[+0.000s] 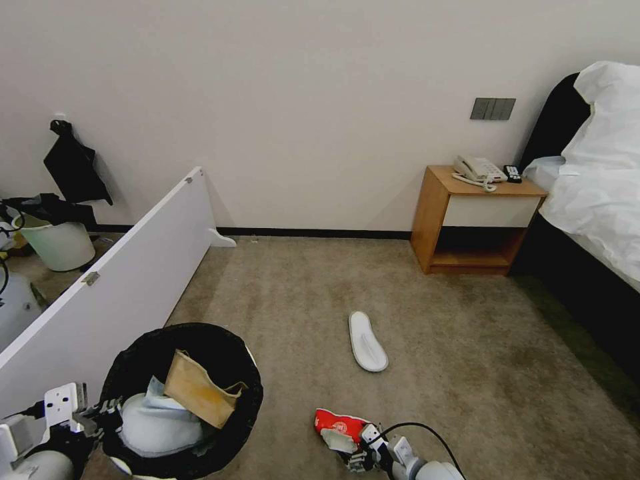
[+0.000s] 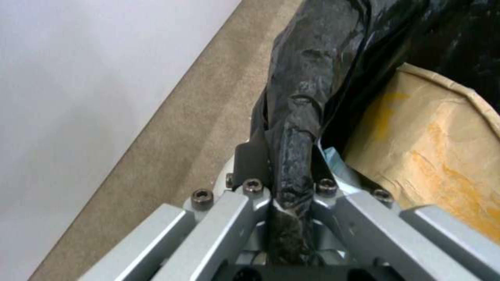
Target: Pick up the trash bin, then pick up the garbage from the floor and place it into the trash bin.
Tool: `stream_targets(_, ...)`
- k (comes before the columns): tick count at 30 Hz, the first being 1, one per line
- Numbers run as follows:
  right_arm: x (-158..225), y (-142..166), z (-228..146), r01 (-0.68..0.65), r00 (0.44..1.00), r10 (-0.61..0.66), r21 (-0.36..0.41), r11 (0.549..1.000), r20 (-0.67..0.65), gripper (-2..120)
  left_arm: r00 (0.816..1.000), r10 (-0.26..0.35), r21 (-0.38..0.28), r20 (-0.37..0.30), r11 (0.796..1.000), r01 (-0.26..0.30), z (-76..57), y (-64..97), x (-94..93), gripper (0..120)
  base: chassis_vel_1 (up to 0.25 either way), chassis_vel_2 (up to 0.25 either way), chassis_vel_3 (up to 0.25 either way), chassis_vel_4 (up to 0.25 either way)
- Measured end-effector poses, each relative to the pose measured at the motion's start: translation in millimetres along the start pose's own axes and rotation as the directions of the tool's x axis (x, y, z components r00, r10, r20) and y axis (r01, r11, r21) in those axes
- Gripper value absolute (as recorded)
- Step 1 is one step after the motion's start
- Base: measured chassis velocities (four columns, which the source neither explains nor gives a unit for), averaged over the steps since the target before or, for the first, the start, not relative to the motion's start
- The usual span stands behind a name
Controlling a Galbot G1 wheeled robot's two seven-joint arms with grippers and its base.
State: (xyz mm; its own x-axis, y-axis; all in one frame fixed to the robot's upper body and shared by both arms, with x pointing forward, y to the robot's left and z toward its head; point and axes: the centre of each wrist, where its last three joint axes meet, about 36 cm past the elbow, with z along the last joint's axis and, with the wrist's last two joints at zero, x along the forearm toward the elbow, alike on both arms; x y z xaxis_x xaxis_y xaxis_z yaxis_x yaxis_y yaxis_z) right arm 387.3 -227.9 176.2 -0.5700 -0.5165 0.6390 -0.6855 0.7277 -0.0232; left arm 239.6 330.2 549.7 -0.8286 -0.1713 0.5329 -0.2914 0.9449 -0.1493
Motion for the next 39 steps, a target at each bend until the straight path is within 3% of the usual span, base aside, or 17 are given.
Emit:
stream_targets(5, -3.7, -2.8, -0.7, -0.005, 1.0, 0.005, -0.015, 1.0, 0.008, 99, 1.0, -0.001, 0.001, 0.0, 1.0, 0.001, 0.2, 0.0, 0.3, 2, 0.0, 0.0, 0.0, 0.0)
stream_targets(7, -4.1, -8.4, -1.9, -0.01, 1.0, 0.01, -0.019, 1.0, 0.019, 79, 1.0, 0.0, 0.001, 0.001, 1.0, 0.0, 0.1, 0.0, 0.3, 2, 0.0, 0.0, 0.0, 0.0)
stream_targets(11, -4.6, -10.3, -3.2, -0.011, 1.0, 0.012, -0.02, 1.0, 0.024, 70, 1.0, 0.0, 0.001, 0.001, 1.0, 0.0, 0.0, 0.0, 0.3, 2, 0.0, 0.0, 0.0, 0.0)
stream_targets(16, -8.3, -11.6, -8.1, -0.008, 0.999, 0.008, -0.021, 1.0, 0.034, 48, 1.0, 0.0, 0.0, 0.002, 1.0, 0.0, -0.4, -0.1, 0.2, 2, 0.0, 0.0, 0.0, 0.0)
stream_targets(18, -8.9, -11.5, -8.4, -0.007, 0.999, 0.007, -0.021, 1.0, 0.035, 47, 1.0, 0.001, 0.0, 0.002, 1.0, -0.001, -0.4, -0.1, 0.1, 2, 0.0, 0.0, 0.0, 0.0)
stream_targets(20, -11.1, -12.5, -9.6, -0.004, 0.999, 0.005, -0.025, 1.0, 0.038, 34, 1.0, 0.001, -0.001, 0.003, 1.0, -0.001, -0.8, 0.0, 0.1, 2, 0.0, 0.0, 0.0, 0.0)
stream_targets(25, -11.6, -13.3, -10.3, -0.001, 0.999, 0.002, -0.025, 1.0, 0.041, 22, 1.0, 0.0, -0.001, 0.003, 1.0, 0.0, -1.0, 0.5, -0.4, 2, 0.0, 0.0, 0.0, 0.0)
stream_targets(28, -12.2, -13.2, -12.9, 0.004, 0.999, -0.003, -0.024, 1.0, 0.048, 4, 1.0, 0.002, 0.001, 0.004, 1.0, -0.002, -1.3, 0.3, -1.4, 2, 0.0, 0.0, 0.0, 0.0)
stream_targets(39, -9.1, -18.3, -15.8, -0.003, 0.997, 0.005, -0.021, 1.0, 0.08, 0, 1.0, 0.003, 0.001, 0.002, 1.0, -0.003, -0.8, 0.2, -1.5, 2, 0.0, 0.0, 0.0, 0.0)
